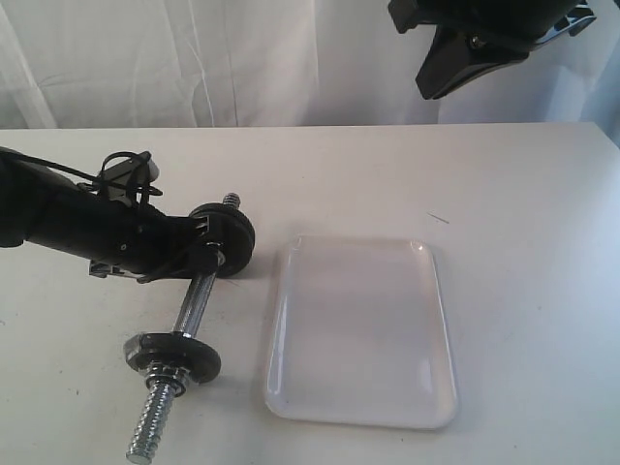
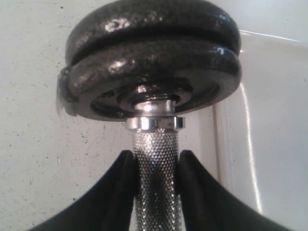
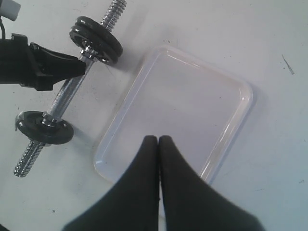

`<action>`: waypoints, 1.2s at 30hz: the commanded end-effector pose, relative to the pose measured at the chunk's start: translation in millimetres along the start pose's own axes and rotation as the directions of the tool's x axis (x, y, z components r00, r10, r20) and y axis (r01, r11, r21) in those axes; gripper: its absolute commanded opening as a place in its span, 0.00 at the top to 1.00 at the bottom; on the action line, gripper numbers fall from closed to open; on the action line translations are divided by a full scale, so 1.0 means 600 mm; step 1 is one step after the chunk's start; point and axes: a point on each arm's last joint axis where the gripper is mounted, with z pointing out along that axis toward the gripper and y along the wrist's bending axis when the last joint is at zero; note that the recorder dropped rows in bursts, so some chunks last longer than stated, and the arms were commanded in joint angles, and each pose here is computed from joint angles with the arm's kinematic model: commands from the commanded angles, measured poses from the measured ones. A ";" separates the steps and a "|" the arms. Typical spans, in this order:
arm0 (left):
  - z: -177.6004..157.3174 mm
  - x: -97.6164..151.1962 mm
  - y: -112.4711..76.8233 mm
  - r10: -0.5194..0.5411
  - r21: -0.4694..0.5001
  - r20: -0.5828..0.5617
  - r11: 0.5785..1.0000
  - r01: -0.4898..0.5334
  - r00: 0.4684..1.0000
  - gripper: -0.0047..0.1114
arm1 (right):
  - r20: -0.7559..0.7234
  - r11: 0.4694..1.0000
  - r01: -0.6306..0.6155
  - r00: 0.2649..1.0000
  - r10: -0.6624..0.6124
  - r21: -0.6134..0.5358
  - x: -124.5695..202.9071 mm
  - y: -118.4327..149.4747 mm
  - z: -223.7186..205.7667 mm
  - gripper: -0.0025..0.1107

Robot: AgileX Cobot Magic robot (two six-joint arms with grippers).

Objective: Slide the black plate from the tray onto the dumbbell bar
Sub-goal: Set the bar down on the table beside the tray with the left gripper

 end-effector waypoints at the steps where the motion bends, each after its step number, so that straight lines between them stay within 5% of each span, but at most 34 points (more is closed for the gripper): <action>1: -0.005 0.002 -0.008 0.010 0.038 -0.021 0.999 -0.009 1.000 0.96 | 0.009 1.000 -0.001 1.000 0.001 0.008 0.001 -0.001 -0.006 0.98; 5: -0.005 0.003 -0.009 0.027 0.044 -0.029 0.999 -0.026 0.999 0.95 | 0.009 1.000 -0.001 1.000 0.001 0.008 0.001 -0.001 -0.006 0.98; 13: -0.005 0.004 -0.010 0.039 0.048 -0.032 0.998 -0.037 0.999 0.69 | 0.009 1.000 -0.001 1.000 0.001 0.008 0.001 -0.001 -0.006 0.98; 36: -0.006 0.005 -0.011 0.033 0.058 -0.039 0.998 -0.031 0.999 0.69 | 0.009 1.000 -0.001 1.000 0.001 0.008 0.001 -0.001 -0.006 0.98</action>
